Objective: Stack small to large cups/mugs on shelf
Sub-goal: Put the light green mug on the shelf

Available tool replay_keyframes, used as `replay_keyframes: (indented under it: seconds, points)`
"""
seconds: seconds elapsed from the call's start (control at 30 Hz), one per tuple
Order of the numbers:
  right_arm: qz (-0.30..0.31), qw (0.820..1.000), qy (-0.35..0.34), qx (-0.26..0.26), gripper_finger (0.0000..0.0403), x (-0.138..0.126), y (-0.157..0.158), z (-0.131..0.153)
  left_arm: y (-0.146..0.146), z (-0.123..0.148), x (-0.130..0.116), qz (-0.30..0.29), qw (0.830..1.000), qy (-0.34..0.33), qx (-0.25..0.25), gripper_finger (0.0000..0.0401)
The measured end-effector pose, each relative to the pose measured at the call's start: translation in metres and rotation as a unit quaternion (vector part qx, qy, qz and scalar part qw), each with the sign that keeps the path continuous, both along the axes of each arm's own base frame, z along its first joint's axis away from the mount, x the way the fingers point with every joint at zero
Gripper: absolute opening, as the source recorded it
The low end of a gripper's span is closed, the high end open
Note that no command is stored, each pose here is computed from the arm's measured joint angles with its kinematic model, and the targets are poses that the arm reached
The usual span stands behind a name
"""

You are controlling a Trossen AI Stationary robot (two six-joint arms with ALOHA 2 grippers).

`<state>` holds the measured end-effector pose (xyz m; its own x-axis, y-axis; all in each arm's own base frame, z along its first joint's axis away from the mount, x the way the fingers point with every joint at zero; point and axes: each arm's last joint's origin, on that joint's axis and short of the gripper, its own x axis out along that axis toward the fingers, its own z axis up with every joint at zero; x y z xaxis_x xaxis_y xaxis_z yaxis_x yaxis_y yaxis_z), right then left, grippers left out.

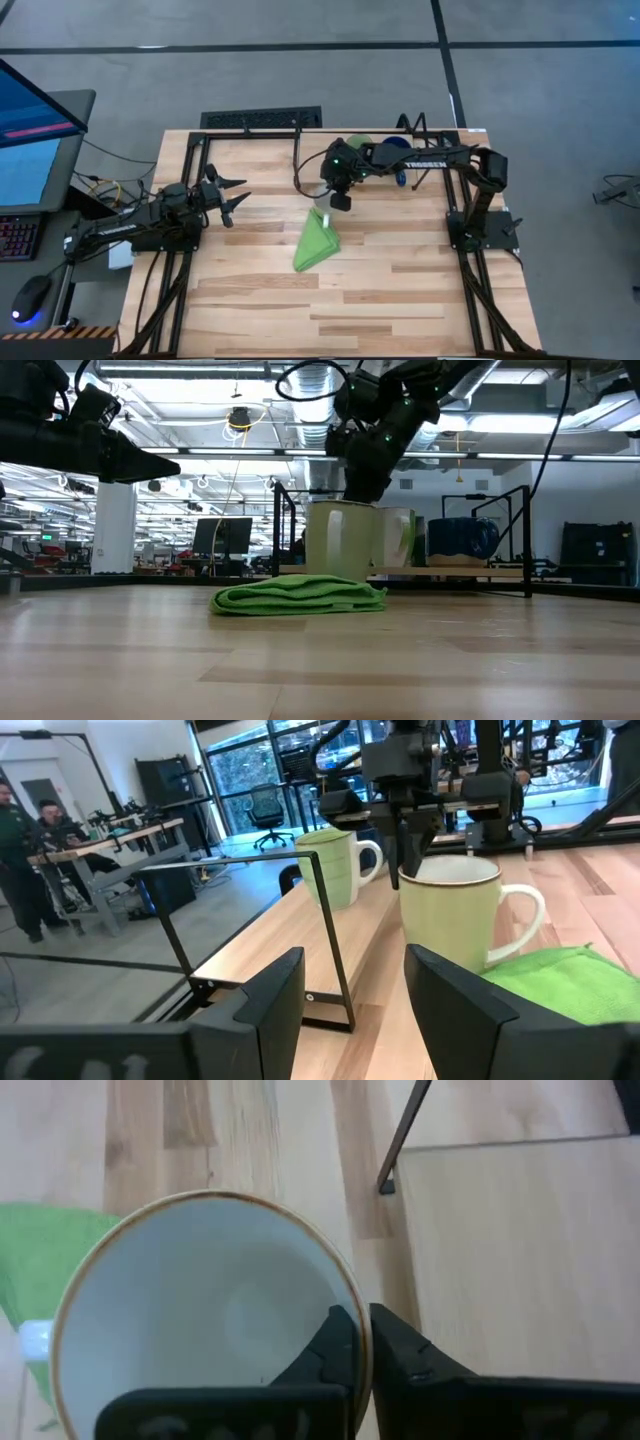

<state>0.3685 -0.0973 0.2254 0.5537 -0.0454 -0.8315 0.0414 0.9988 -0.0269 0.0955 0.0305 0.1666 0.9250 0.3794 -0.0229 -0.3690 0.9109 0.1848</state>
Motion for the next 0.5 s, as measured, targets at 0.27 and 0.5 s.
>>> replay_keyframes:
  seconds: [0.27,0.5]
  points:
    - [-0.015,1.0,-0.022,0.0,0.0025,0.008,-0.005,0.036,0.0,0.0,0.0,0.0,1.0,0.0,0.0,0.0166]
    - [-0.036,0.999,-0.021,-0.003,0.0025,0.001,-0.028,0.071,0.0,0.0,0.0,0.0,1.0,0.0,-0.001,0.0166]
